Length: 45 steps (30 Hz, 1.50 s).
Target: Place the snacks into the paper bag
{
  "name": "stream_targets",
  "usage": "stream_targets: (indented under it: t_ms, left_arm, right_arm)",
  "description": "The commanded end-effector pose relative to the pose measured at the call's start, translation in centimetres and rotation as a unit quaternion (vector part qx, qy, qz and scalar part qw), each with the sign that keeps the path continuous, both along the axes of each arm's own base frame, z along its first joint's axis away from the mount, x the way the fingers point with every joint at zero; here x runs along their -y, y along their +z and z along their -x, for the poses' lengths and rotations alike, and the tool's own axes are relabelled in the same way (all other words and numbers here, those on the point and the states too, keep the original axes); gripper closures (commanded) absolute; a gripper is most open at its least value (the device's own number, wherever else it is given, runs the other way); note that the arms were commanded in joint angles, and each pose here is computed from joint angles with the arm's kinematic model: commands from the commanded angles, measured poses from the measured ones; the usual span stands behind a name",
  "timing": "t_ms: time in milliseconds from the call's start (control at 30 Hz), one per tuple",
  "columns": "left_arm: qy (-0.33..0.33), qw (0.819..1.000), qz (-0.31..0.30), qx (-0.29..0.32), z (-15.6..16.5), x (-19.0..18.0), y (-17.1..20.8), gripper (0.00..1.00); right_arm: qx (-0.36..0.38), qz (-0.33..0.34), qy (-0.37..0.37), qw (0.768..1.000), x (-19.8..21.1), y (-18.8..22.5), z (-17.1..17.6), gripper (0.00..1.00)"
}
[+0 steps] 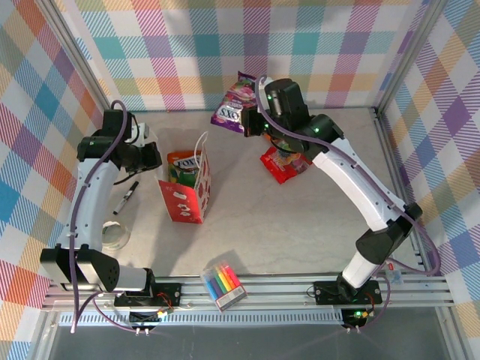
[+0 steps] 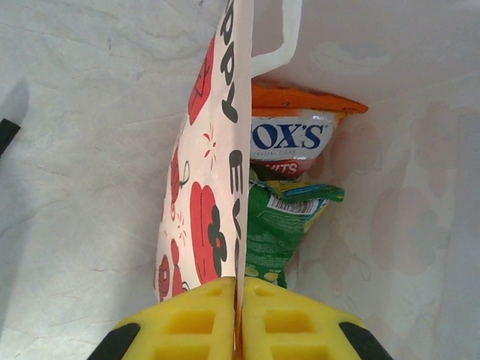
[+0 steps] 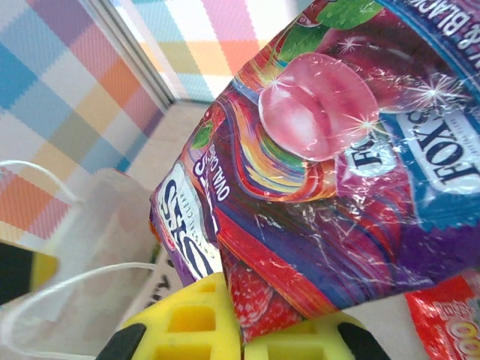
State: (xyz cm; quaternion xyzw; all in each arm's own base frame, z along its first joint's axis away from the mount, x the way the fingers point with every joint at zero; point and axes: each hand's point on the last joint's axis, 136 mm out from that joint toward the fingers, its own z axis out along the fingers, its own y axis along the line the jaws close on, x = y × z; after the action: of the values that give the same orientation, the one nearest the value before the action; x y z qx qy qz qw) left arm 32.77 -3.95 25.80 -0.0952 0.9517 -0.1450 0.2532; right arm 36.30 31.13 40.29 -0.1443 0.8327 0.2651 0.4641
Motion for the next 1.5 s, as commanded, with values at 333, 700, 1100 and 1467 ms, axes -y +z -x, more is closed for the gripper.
stream_targets:
  t_ms: [333, 700, 1100, 1467]
  left_arm:
    - [0.000, 0.997, 0.072, 0.013, 0.6, 1.0, 0.9, 0.93]
    - [0.003, 0.998, 0.061, 0.007, 1.1, 0.6, 0.5, 0.93]
    - [0.009, 0.998, 0.055, 0.006, 1.5, 0.0, 0.3, 0.93]
    - [0.011, 0.999, 0.052, 0.004, 1.6, -0.3, 0.3, 0.92]
  right_arm:
    - [0.117, -0.118, 0.077, 0.983, -3.9, 11.5, 3.9, 1.00]
    - [0.078, -0.099, 0.155, 0.980, -11.3, 8.8, 5.9, 1.00]
    - [0.060, -0.041, 0.159, 0.985, -13.6, 4.7, 5.9, 1.00]
    - [0.041, 0.037, 0.182, 0.982, -14.0, 0.6, 5.9, 1.00]
